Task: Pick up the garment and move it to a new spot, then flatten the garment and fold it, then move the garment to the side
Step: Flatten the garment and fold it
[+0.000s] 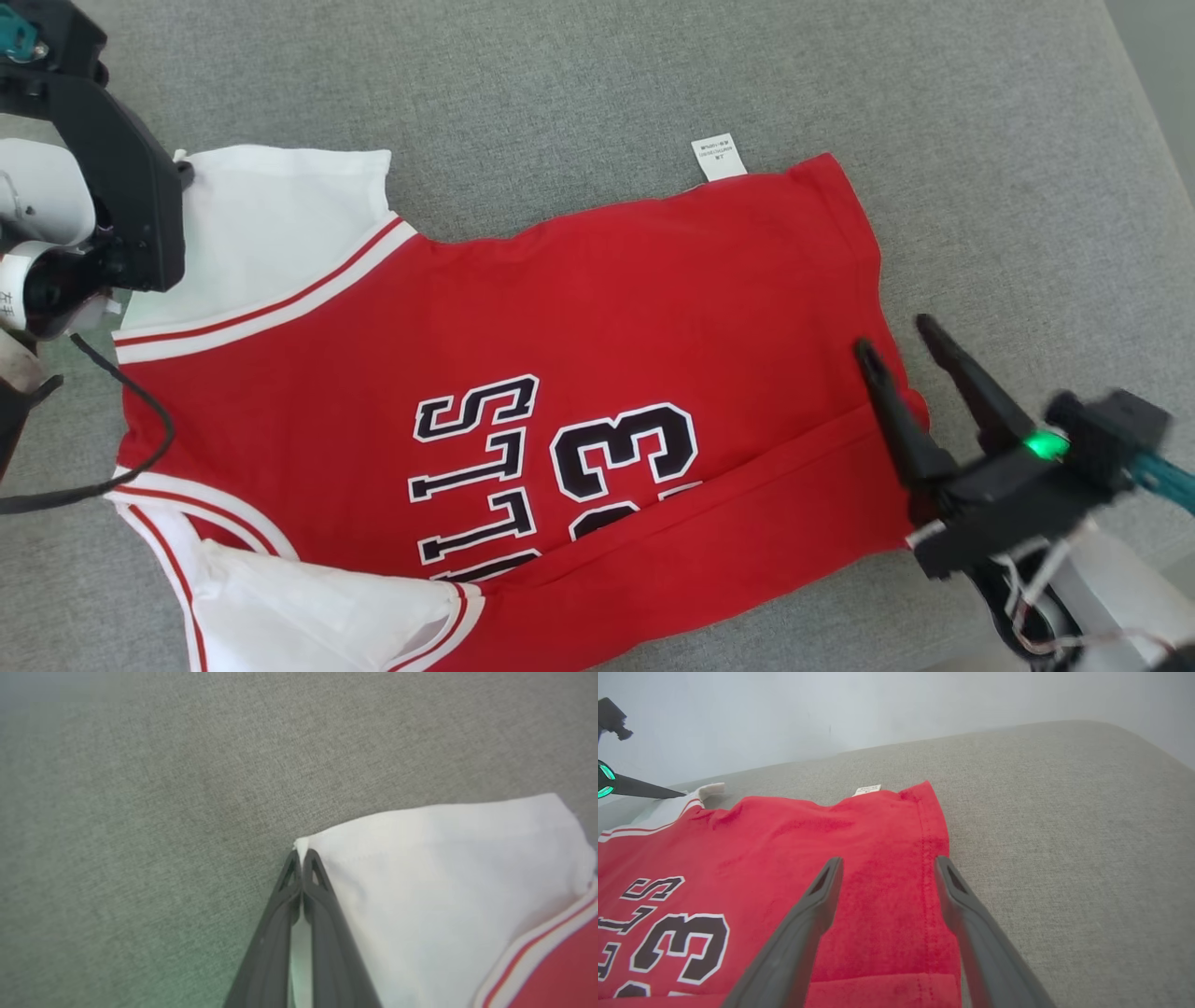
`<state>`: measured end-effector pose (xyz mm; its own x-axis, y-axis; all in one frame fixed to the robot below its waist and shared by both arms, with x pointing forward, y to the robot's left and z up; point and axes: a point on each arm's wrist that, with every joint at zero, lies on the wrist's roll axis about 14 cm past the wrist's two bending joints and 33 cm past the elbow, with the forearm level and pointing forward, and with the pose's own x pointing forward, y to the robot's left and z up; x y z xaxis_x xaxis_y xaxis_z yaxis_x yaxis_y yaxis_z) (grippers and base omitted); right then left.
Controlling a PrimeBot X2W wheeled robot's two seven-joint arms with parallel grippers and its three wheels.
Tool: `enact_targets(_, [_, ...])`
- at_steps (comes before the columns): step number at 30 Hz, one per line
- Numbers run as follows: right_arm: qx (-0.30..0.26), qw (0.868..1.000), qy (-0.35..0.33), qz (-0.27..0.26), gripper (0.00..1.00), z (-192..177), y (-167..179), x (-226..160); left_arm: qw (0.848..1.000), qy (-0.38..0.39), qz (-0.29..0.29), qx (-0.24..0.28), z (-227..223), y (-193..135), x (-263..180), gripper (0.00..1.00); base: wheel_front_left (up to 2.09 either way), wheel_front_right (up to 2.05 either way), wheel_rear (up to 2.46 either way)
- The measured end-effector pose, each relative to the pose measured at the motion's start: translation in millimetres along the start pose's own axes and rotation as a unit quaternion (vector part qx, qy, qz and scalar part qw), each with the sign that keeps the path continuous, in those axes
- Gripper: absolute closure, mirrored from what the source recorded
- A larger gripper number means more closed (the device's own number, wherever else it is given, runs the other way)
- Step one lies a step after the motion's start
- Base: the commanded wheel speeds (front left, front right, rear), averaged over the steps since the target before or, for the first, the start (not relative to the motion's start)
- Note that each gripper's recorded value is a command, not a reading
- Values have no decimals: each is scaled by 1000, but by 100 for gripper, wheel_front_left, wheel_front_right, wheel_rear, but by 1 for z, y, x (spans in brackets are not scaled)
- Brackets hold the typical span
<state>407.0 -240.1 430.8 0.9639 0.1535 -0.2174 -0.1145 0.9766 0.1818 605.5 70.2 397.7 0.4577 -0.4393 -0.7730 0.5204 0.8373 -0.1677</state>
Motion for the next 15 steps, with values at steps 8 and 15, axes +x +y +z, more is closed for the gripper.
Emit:
enact_targets(8, [-16,997,71,10,0,9,-7,50,1000,-14,-11,17,9,-8,-11,100,0,0,0])
enact_targets(15, [-32,989,142,-16,0,14,-24,89,999,-20,-7,29,11,-4,-23,100,0,0,0])
